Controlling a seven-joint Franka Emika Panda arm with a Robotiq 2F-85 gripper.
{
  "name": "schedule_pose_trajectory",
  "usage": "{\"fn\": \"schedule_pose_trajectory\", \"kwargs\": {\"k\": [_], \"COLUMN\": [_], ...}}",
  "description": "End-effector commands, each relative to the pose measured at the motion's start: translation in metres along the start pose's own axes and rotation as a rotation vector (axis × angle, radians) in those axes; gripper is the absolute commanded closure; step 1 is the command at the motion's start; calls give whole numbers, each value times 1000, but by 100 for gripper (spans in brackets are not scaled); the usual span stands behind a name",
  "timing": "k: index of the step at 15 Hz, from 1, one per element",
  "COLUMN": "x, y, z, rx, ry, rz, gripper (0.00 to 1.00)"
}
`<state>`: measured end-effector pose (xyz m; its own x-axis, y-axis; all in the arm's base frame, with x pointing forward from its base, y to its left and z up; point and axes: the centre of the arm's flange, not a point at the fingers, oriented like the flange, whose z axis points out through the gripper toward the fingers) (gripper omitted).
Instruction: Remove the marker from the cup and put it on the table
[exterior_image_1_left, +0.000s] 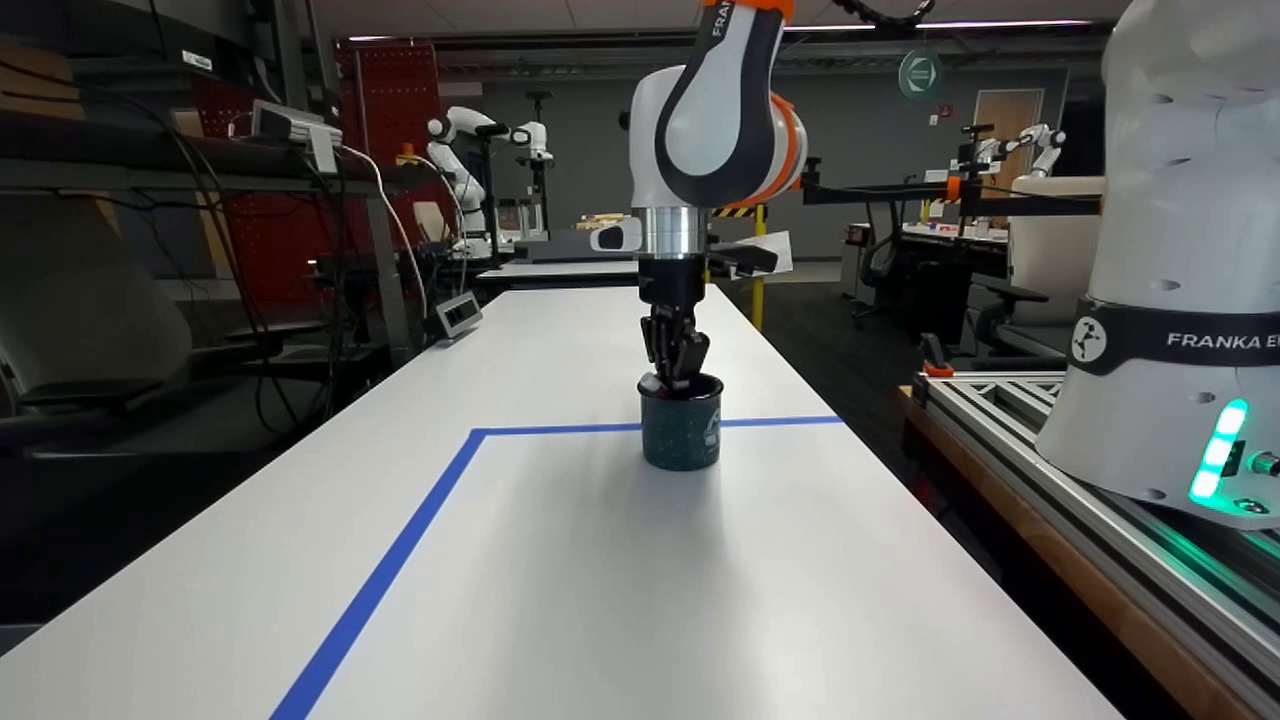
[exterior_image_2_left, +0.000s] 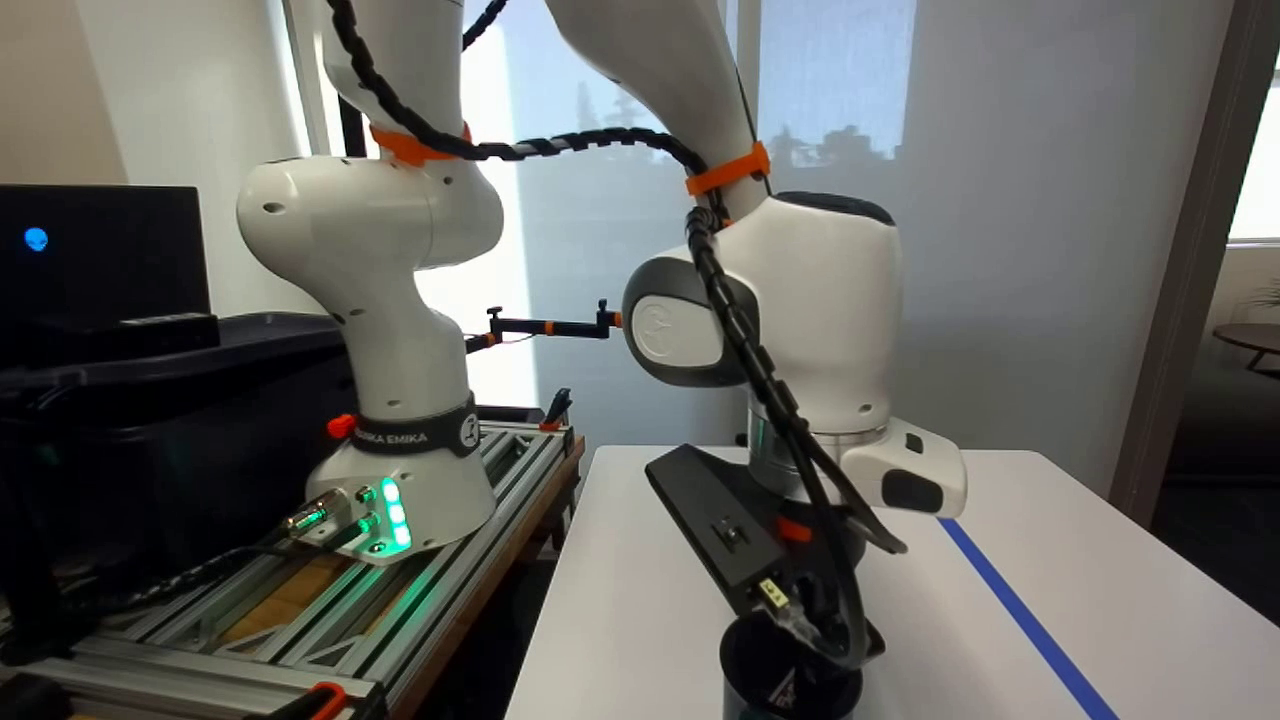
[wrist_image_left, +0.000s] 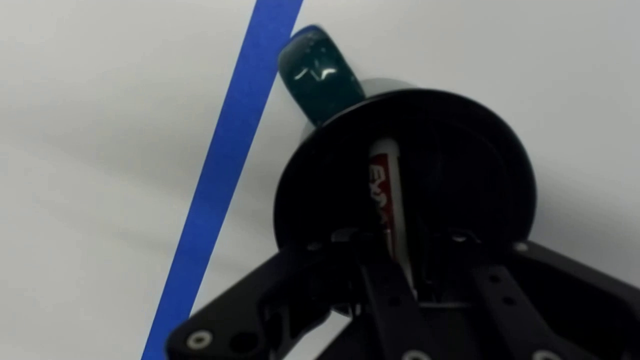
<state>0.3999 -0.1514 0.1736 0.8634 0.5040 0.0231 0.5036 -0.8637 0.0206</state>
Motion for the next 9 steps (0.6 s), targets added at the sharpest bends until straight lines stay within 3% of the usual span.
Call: {"fn": "schedule_pose_trajectory", "kwargs": {"k": [1,9], "x": [-2,-27], "y": [4,-2], "z": [-4,-61], "rx": [-17,-78], "ry": [7,-60], "rz": [-17,32], "gripper": [96,95]}}
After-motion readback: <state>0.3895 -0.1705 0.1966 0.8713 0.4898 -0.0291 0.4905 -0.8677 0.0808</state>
